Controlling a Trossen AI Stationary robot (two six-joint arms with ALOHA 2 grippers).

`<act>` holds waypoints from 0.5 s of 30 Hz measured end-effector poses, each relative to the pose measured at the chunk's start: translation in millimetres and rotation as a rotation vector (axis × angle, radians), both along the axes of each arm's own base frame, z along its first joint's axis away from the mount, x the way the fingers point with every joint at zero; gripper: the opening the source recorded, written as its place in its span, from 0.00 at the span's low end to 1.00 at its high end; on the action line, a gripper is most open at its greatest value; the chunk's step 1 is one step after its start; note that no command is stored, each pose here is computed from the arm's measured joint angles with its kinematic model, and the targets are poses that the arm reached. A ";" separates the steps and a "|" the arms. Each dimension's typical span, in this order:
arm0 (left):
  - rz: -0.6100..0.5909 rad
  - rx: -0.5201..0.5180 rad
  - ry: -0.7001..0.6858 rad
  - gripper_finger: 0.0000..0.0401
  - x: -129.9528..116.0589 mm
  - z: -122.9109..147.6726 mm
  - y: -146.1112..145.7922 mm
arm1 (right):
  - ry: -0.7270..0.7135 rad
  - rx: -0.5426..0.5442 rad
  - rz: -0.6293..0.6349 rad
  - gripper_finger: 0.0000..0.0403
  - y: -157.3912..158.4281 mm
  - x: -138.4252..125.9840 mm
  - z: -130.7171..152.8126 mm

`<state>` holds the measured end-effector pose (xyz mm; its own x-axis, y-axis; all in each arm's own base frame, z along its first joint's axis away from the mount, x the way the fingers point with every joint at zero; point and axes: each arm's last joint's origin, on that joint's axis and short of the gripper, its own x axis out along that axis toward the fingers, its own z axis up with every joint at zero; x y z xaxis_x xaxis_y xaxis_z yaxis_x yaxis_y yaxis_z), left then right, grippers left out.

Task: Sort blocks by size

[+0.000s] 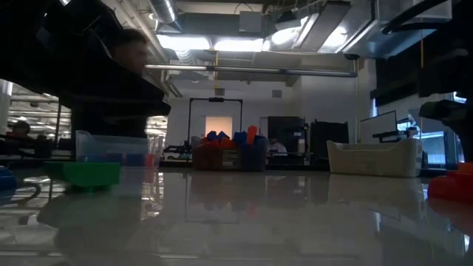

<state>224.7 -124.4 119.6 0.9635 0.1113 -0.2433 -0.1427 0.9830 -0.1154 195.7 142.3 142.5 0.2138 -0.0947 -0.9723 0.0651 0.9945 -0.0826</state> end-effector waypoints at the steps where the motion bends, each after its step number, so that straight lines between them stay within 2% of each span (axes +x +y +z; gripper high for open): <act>1: 0.000 0.000 0.000 0.49 0.0 0.0 0.0 | -0.001 0.000 0.000 0.23 -0.4 -0.3 0.6; 4: 0.000 0.000 0.000 0.49 0.0 0.0 0.0 | 0.020 -0.018 -0.001 0.23 -0.7 -0.4 6.2; 9: 0.000 -0.001 -0.001 0.49 0.0 0.1 0.0 | 0.034 -0.110 0.022 0.23 0.1 7.2 31.6; 15: -0.007 -0.007 -0.010 0.49 -1.4 3.6 -1.3 | -0.115 -0.198 0.071 0.23 -9.2 39.3 63.9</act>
